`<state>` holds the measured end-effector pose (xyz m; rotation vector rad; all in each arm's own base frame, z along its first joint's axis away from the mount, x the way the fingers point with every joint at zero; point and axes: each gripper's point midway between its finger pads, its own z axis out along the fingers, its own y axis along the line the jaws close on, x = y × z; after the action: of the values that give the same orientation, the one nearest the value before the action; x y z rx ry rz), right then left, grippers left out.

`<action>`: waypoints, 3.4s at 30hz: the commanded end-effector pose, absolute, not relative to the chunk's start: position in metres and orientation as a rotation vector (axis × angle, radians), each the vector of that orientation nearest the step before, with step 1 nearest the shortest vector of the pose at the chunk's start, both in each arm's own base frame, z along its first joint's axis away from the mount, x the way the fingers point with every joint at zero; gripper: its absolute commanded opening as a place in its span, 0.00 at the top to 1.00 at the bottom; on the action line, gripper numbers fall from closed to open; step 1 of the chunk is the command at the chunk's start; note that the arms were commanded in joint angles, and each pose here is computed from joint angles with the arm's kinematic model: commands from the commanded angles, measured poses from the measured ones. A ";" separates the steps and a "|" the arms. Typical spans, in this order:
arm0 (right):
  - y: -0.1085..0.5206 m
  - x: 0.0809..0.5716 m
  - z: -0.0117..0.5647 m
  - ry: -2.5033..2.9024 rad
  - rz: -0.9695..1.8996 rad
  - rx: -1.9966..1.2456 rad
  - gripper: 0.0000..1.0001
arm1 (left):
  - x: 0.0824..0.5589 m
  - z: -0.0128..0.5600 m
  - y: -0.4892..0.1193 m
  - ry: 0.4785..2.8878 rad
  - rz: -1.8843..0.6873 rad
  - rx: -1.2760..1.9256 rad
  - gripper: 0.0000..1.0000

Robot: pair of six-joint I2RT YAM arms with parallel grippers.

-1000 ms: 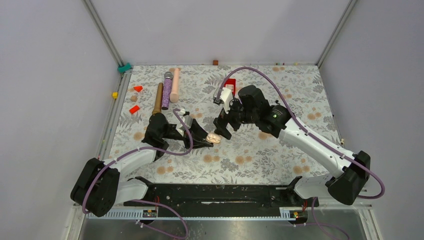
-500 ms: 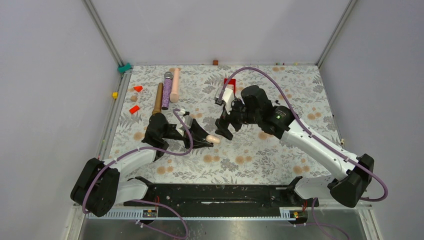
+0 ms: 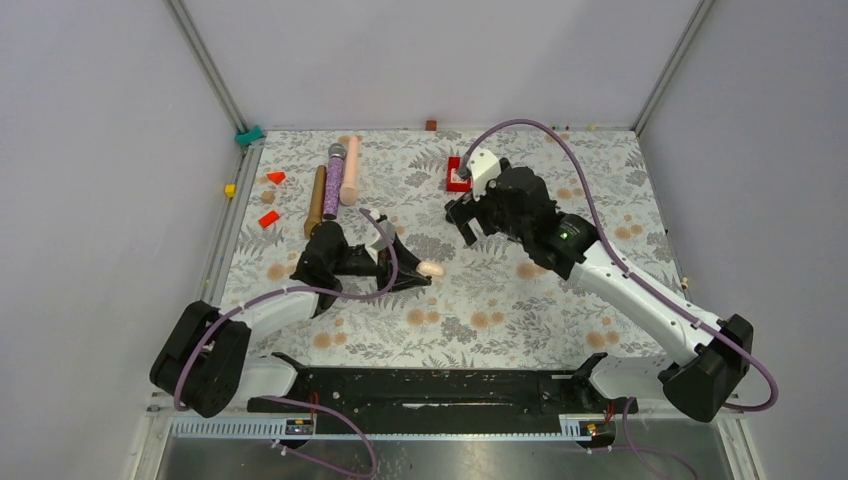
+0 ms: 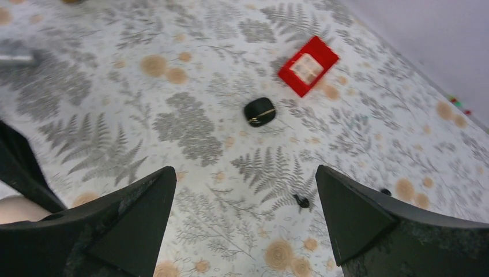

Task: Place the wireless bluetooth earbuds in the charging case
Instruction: Close the charging case, then place the charging case at the center of the board.

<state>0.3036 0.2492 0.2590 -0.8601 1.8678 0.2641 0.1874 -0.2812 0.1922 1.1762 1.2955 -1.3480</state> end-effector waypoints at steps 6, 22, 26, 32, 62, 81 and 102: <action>0.206 0.334 0.290 1.823 0.158 -0.539 0.01 | 0.252 0.168 -0.295 1.632 -1.261 0.954 1.00; 0.202 0.335 0.286 1.839 0.187 -0.526 0.01 | 0.290 0.069 -0.299 2.287 -1.251 0.748 1.00; 0.201 0.337 0.285 1.845 0.187 -0.522 0.01 | 0.296 0.051 -0.296 2.371 -1.221 0.692 1.00; 0.201 0.339 0.281 1.854 0.186 -0.519 0.01 | 0.301 0.031 -0.289 2.496 -1.188 0.617 1.00; 0.203 0.358 0.244 1.962 0.153 -0.474 0.00 | 0.311 0.027 -0.278 2.559 -1.119 0.551 0.19; 0.228 0.408 0.135 2.367 0.354 -0.379 0.01 | 0.321 0.043 -0.266 2.539 -1.090 0.522 0.01; 0.263 0.441 0.053 2.665 0.453 -0.208 0.01 | 0.336 0.074 -0.249 2.426 -0.995 0.450 0.01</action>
<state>0.4330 0.2584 0.0483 -0.2758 2.6459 0.4192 0.3208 -0.2556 0.0500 0.4643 2.5233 -1.0859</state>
